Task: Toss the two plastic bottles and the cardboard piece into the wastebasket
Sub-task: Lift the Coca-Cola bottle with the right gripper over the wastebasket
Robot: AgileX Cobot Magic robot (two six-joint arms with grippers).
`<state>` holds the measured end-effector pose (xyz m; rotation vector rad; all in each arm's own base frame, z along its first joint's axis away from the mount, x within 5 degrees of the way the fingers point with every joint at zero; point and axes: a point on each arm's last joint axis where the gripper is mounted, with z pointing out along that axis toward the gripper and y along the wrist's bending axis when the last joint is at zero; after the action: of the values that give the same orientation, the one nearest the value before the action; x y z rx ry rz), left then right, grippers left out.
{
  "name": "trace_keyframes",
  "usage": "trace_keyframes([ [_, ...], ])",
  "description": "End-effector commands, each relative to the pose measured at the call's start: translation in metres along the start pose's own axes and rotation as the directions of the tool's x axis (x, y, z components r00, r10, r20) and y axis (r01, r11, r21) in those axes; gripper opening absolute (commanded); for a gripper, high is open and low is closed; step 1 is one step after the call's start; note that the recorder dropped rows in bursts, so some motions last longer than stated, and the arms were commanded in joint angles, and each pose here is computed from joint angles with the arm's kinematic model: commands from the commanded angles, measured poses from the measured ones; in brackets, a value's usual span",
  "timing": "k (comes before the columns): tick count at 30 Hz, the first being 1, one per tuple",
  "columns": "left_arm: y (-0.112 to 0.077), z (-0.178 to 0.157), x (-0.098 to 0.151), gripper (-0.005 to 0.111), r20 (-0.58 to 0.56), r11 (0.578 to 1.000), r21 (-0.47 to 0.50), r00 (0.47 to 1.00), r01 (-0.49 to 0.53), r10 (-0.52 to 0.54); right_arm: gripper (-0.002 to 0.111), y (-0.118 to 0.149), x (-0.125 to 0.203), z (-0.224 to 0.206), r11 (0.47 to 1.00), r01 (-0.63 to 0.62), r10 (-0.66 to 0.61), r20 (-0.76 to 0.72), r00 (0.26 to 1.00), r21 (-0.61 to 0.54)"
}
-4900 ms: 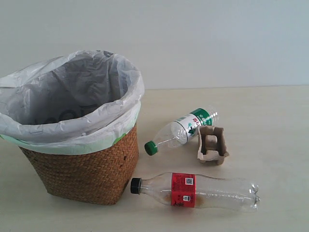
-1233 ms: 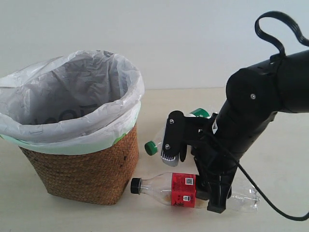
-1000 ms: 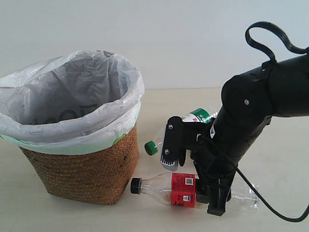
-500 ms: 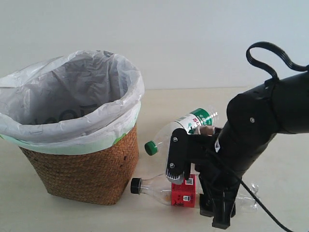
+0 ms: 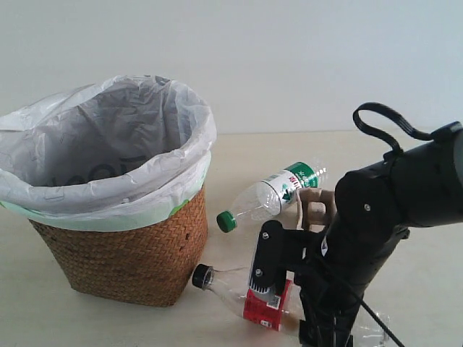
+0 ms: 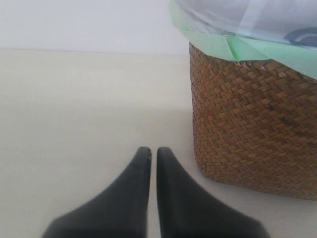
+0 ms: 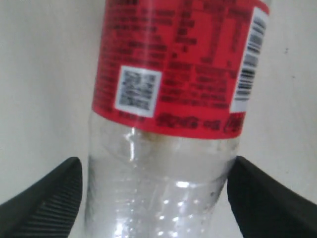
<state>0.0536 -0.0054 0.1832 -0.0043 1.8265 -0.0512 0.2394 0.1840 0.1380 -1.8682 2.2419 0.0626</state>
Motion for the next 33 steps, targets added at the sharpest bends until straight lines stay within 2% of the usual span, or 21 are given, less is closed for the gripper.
trace_keyframes([
  [1,0.0,0.0,0.001,0.004,-0.002,1.0,-0.003,1.0,-0.007,0.007,0.071,0.002,0.0,0.004,1.0,-0.027,0.027,0.008,1.0,-0.015],
  [5,0.0,0.0,0.001,0.004,-0.002,1.0,-0.003,1.0,-0.007,0.007,0.07,0.001,-0.001,0.004,0.999,-0.031,0.031,0.017,0.999,-0.009],
  [11,0.0,0.0,0.001,0.004,-0.002,1.0,-0.003,1.0,-0.007,0.007,0.047,0.002,-0.001,0.004,0.999,-0.033,0.033,0.01,0.999,-0.018],
  [25,0.0,0.0,0.001,0.004,-0.002,1.0,-0.003,1.0,-0.007,0.007,0.044,0.006,0.002,0.021,0.991,-0.102,0.099,-0.039,0.994,-0.084],
  [27,0.0,0.0,0.001,0.004,-0.002,1.0,-0.003,1.0,-0.007,0.007,0.038,0.007,0.003,0.021,0.991,-0.102,0.099,-0.042,0.994,-0.088],
  [30,0.0,0.0,0.001,0.004,-0.002,1.0,-0.003,1.0,-0.007,0.007,0.015,0.006,0.002,0.019,0.989,-0.112,0.107,-0.053,0.993,-0.099],
  [31,0.0,0.0,0.001,0.004,-0.002,1.0,-0.003,1.0,-0.007,0.007,0.003,0.006,0.001,0.018,0.987,-0.121,0.116,-0.057,0.992,-0.102],
  [33,0.0,0.0,0.001,0.004,-0.002,1.0,-0.003,1.0,-0.007,0.007,0.0,0.005,0.0,0.017,0.985,-0.138,0.133,-0.059,0.989,-0.103],
])
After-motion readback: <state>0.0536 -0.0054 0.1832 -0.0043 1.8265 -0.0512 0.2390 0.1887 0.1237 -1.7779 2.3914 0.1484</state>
